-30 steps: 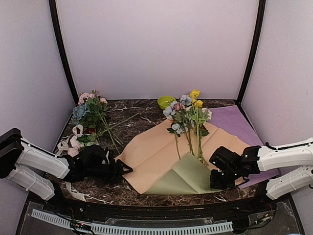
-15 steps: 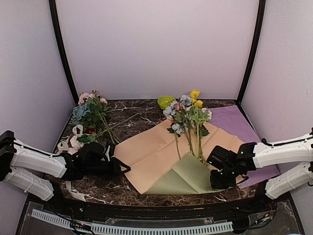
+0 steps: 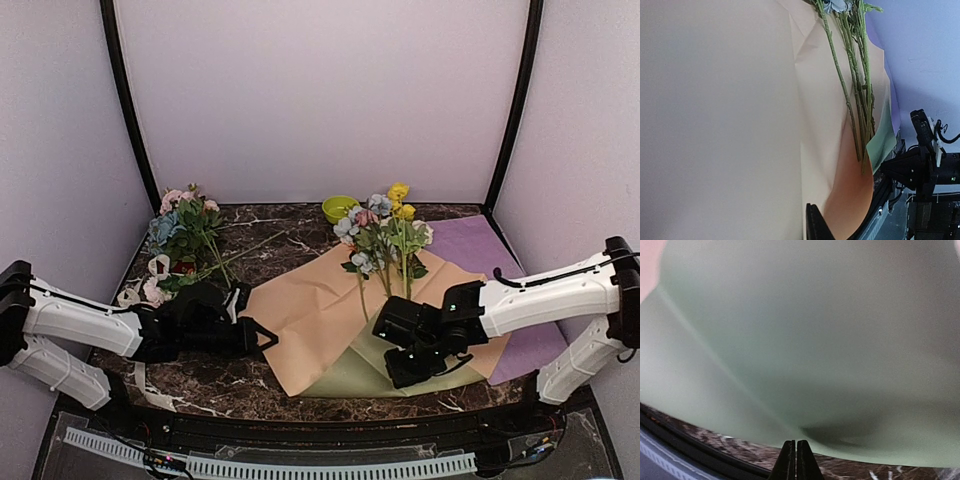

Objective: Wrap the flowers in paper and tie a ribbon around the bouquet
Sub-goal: Pick up the one-fourth-folded wrapping paper from the center of the board.

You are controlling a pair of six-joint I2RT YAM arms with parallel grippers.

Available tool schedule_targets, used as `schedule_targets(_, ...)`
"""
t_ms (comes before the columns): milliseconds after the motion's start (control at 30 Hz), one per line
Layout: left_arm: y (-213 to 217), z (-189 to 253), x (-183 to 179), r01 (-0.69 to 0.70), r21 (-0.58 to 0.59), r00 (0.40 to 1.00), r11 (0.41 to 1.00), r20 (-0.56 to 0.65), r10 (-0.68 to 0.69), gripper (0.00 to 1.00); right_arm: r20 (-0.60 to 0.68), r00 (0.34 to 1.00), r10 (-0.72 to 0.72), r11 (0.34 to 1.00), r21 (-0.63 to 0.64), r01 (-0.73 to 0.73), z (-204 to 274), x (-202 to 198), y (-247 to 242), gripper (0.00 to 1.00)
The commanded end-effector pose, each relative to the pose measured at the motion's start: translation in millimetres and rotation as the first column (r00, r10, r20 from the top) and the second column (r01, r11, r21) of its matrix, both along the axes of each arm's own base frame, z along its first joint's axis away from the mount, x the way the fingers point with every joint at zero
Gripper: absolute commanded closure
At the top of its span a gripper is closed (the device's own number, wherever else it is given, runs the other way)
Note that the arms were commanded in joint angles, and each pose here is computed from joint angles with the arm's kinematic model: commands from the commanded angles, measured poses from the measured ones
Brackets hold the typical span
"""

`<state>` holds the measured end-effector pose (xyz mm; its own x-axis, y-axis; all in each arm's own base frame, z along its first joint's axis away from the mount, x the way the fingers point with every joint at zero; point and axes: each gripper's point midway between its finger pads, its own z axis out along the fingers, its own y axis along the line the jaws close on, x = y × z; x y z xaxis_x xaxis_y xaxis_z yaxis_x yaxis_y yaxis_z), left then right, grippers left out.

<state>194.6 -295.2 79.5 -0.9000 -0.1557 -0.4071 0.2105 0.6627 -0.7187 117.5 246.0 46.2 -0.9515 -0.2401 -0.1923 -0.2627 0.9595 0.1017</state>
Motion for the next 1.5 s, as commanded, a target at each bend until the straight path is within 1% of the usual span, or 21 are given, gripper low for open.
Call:
schedule_targets(0,-0.5,0.5,0.7,0.01,0.026,1.0,1.0,0.025,-0.011,0.9,0.04,0.977,0.209,0.96,0.184,-0.213,21.3,-12.1,71.7,0.97)
schedule_targets(67,0.5,1.4,1.4,0.007,0.032,1.0,0.999,0.03,-0.008,0.91,0.027,0.963,0.267,0.919,0.294,-0.263,27.1,-23.0,98.1,0.97)
schedule_targets(133,1.5,2.0,1.8,0.006,0.044,0.999,0.999,0.035,-0.007,0.92,0.007,0.957,0.289,0.89,0.366,-0.271,27.4,-29.6,113.1,0.97)
schedule_targets(200,1.6,3.1,1.7,0.01,0.05,0.999,0.999,0.042,-0.012,0.95,0.001,0.963,0.27,0.894,0.371,-0.251,19.2,-27.4,115.1,0.97)
schedule_targets(333,0.2,4.9,1.5,0.024,0.064,0.998,0.998,0.055,-0.027,1.0,-0.027,0.979,0.203,0.93,0.317,-0.184,-3.9,-16.0,104.6,0.98)
schedule_targets(467,-6.7,13.1,1.0,0.057,0.078,0.994,0.995,0.086,-0.064,1.0,-0.071,0.987,0.147,0.934,0.338,-0.115,-20.0,-13.0,95.7,0.99)
schedule_targets(567,-13.6,20.4,0.0,0.087,0.092,0.989,0.992,0.114,-0.097,1.0,-0.108,0.985,0.134,0.913,0.399,-0.081,-23.8,-16.6,98.0,0.99)
schedule_targets(667,-21.1,27.7,-1.6,0.123,0.118,0.98,0.985,0.141,-0.139,1.0,-0.16,0.983,0.095,0.894,0.448,-0.013,-29.5,-18.5,96.5,0.99)
schedule_targets(733,-26.2,31.6,-3.4,0.146,0.135,0.974,0.98,0.155,-0.166,1.0,-0.18,0.981,0.072,0.864,0.502,0.029,-20.9,-17.1,96.8,0.99)
schedule_targets(1000,-53.3,57.4,-3.8,0.218,0.163,0.945,0.962,0.211,-0.25,1.0,-0.238,0.971,0.032,0.806,0.581,0.115,-9.4,-14.8,100.6,0.98)
schedule_targets(1100,-54.8,62.0,0.9,0.199,0.172,0.949,0.965,0.211,-0.233,1.0,-0.265,0.964,0.008,0.791,0.591,0.156,-1.6,-10.2,100.5,0.98)
schedule_targets(1200,-50.0,60.4,6.1,0.162,0.205,0.956,0.965,0.208,-0.205,1.0,-0.26,0.965,-0.047,0.802,0.566,0.191,0.9,-0.4,89.8,0.98)
schedule_targets(1333,-46.8,58.8,7.6,0.156,0.236,0.957,0.959,0.204,-0.205,1.0,-0.269,0.958,-0.098,0.823,0.52,0.23,-8.4,4.9,70.8,0.98)
schedule_targets(1467,-48.8,64.5,7.8,0.163,0.234,0.954,0.958,0.21,-0.213,1.0,-0.272,0.957,-0.105,0.839,0.492,0.232,-22.3,9.9,64.0,0.98)
